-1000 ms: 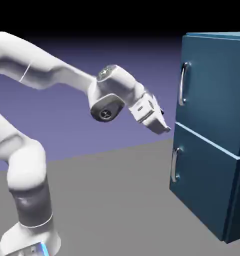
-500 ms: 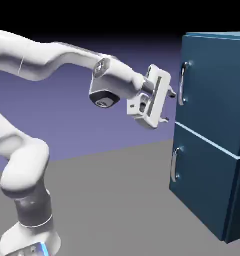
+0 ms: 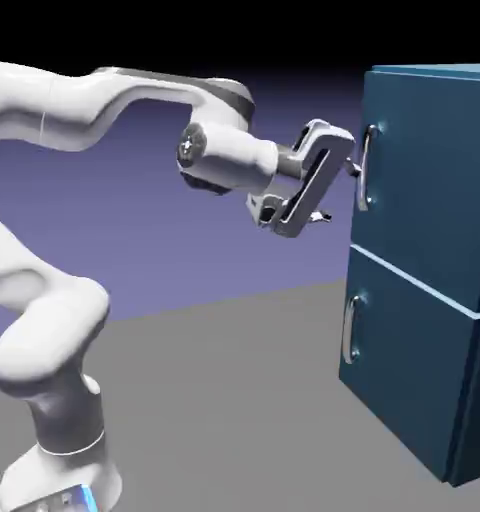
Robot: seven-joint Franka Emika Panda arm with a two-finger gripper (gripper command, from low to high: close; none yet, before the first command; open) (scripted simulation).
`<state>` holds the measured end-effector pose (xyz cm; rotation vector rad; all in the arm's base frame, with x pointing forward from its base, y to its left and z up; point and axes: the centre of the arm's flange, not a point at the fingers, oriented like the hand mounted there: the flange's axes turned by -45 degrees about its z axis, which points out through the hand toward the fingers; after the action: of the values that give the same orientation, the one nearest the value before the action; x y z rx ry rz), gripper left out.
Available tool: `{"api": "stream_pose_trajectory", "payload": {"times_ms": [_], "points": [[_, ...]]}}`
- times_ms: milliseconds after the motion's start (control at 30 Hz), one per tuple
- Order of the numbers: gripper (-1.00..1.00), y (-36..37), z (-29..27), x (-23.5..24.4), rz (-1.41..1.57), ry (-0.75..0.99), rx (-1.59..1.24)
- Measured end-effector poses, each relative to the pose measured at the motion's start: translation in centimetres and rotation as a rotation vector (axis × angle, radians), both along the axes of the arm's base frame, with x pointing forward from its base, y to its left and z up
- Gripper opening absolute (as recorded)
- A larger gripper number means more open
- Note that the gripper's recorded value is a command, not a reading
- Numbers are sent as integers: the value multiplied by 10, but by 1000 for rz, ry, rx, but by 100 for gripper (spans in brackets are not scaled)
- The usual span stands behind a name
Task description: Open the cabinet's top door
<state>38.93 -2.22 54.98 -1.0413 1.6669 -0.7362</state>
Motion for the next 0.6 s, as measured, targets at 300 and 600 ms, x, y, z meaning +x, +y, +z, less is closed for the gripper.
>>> {"api": "stream_pose_trajectory", "payload": {"times_ms": [300,600], "points": [[0,23,-2,9,-118,-121,403],[0,52,-10,26,-200,-240,812]]}}
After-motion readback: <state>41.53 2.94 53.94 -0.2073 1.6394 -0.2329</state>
